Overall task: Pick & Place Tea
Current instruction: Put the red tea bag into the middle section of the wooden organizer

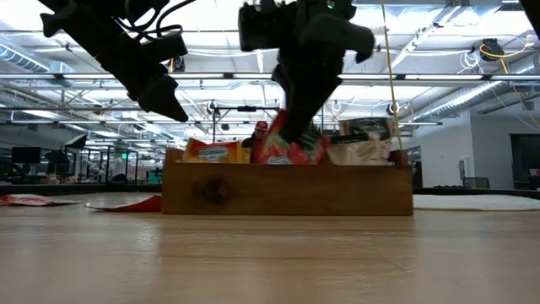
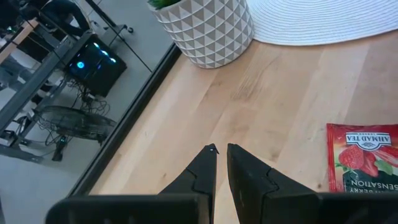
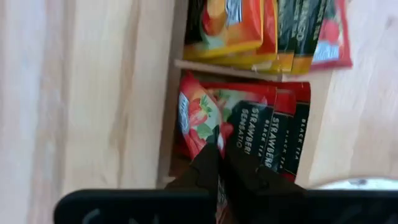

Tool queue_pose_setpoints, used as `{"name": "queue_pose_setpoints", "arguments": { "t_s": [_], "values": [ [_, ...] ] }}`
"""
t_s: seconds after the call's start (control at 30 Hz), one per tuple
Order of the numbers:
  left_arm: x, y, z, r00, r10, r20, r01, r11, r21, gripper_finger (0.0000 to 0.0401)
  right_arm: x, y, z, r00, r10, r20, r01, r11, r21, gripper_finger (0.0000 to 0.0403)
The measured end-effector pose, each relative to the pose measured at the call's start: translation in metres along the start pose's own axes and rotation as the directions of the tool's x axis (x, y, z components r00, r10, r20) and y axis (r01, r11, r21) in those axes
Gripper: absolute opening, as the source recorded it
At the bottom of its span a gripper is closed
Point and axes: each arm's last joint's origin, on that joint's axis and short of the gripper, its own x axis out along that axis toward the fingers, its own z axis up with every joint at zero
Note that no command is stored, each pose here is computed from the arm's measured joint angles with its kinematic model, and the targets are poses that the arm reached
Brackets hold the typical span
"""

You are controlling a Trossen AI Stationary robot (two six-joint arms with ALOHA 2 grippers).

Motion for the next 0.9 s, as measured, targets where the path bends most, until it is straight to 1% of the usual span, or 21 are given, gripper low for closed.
{"name": "queue_pose_setpoints", "arguments": {
  "t_s": [0.17,0.3,0.37,0.43,0.5,0.53,0.57,0.63,0.67,0.73,0.8,0.83,0.9],
  "values": [
    [0.000,0.000,0.000,1.000,0.000,0.000,0.000,1.000,0.003,0.0047,-0.002,0.000,0.006,0.998,0.000,0.064,-0.002,1.000,0.028,0.0055],
    [0.000,0.000,0.000,1.000,0.000,0.000,0.000,1.000,0.002,0.0047,-0.003,-0.001,0.011,0.990,-0.069,0.124,0.066,0.997,0.034,0.0095],
    [0.000,0.000,0.000,1.000,-0.001,0.000,0.001,1.000,0.002,0.0047,-0.005,-0.001,0.013,0.987,-0.067,0.149,0.064,0.998,0.030,0.0109],
    [0.000,0.000,0.000,1.000,-0.001,-0.001,0.001,1.000,0.002,0.0047,-0.010,0.002,0.013,0.985,-0.065,0.161,0.062,0.998,0.024,0.0113],
    [0.000,0.000,0.000,1.000,-0.001,-0.001,0.001,1.000,0.002,0.0047,-0.017,0.006,0.013,0.981,-0.062,0.186,0.061,0.998,0.012,0.0104],
    [0.000,0.000,0.000,1.000,-0.001,-0.001,0.001,1.000,0.002,0.0047,-0.023,0.009,0.012,0.978,-0.057,0.201,0.058,0.998,0.001,0.0092],
    [0.000,0.000,0.000,1.000,-0.001,-0.001,0.001,1.000,0.002,0.0047,-0.028,0.012,0.012,0.975,-0.053,0.217,0.058,0.998,-0.016,0.0074],
    [0.000,0.000,0.000,1.000,-0.001,-0.002,0.001,1.000,0.003,0.0047,-0.040,0.020,0.014,0.960,-0.039,0.279,0.059,0.996,-0.066,0.0028],
    [0.000,0.000,0.000,1.000,-0.002,-0.002,0.002,1.000,0.003,0.0047,-0.046,0.024,0.015,0.950,-0.034,0.312,0.068,0.993,-0.100,0.0015],
    [0.000,0.000,0.000,1.000,-0.002,-0.002,0.002,1.000,0.003,0.0047,-0.057,0.030,0.016,0.933,-0.067,0.352,0.123,0.983,-0.138,0.0007],
    [0.000,0.000,0.000,1.000,-0.002,-0.002,0.002,1.000,0.003,0.0047,-0.074,0.027,0.019,0.937,-0.088,0.338,0.147,0.977,-0.154,0.0002],
    [0.000,0.000,0.000,1.000,-0.002,-0.002,0.002,1.000,0.002,0.0047,-0.084,0.022,0.020,0.941,-0.092,0.325,0.144,0.980,-0.140,0.0001],
    [0.000,0.000,0.000,1.000,-0.002,-0.002,0.002,1.000,-0.007,0.0047,-0.099,0.009,0.026,0.939,-0.093,0.330,0.124,0.990,-0.074,0.0001]
  ]
}}
